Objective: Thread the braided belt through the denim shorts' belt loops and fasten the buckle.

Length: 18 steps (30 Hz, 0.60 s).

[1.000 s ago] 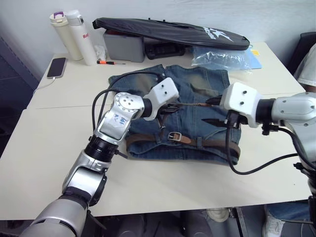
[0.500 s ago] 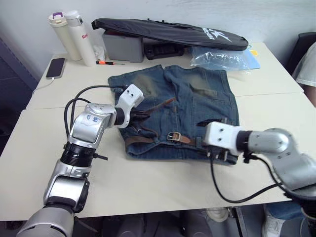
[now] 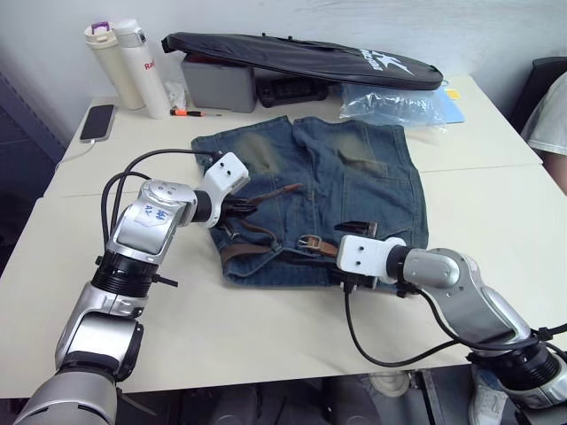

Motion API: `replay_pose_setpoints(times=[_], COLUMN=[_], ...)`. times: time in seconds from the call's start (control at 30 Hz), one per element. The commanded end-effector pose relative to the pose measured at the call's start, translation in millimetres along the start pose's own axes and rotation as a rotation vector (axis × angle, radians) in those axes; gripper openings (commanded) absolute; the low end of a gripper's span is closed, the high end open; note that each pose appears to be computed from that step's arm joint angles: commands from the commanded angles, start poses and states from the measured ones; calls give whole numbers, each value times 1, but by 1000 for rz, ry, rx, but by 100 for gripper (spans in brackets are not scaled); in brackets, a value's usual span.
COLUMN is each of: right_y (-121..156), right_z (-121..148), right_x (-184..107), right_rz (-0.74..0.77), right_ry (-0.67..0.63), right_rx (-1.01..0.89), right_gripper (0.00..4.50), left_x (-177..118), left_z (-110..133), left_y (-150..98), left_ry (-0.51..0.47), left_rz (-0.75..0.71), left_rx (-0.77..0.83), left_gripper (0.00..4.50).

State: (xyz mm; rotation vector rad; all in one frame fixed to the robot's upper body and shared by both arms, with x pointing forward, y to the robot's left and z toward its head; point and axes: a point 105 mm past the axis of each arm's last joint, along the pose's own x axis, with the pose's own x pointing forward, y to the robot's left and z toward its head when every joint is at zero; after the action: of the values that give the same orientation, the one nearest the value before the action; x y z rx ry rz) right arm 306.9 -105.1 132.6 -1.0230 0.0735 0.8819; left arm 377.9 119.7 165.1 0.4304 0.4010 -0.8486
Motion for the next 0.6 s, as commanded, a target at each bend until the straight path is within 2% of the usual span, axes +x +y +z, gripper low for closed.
replay_pose_setpoints(times=[0.03,0.07,0.1,0.13,0.17,0.23,0.27,0.4,0.5,0.6], right_y=[-9,-9,-9,-9,-8,-7,-6,-9,-20,-23], right_z=[2,2,2,3,4,5,6,6,7,5], right_x=[-2,-1,-1,0,1,2,2,0,-5,-8], right_rz=[-49,-56,-60,-63,-59,-55,-54,-68,-120,-136], right_ry=[-4,-7,-10,-11,-15,-19,-22,-39,-108,-170], right_rx=[1,16,26,31,30,27,28,90,314,543], right_gripper=[301,282,216,183,119,29,5,5,5,5], left_x=[-7,-7,-7,-7,-7,-6,-6,-8,-22,-33], left_z=[13,13,13,13,14,14,14,15,17,12], left_y=[5,5,5,5,4,4,3,-1,0,6], left_ry=[-27,-28,-29,-30,-30,-35,-38,-69,-119,-128], left_rz=[27,25,24,23,22,19,16,-13,-47,-30], left_rx=[46,44,43,43,43,37,32,-15,-69,-70], left_gripper=[0,0,0,0,0,0,0,0,0,0])
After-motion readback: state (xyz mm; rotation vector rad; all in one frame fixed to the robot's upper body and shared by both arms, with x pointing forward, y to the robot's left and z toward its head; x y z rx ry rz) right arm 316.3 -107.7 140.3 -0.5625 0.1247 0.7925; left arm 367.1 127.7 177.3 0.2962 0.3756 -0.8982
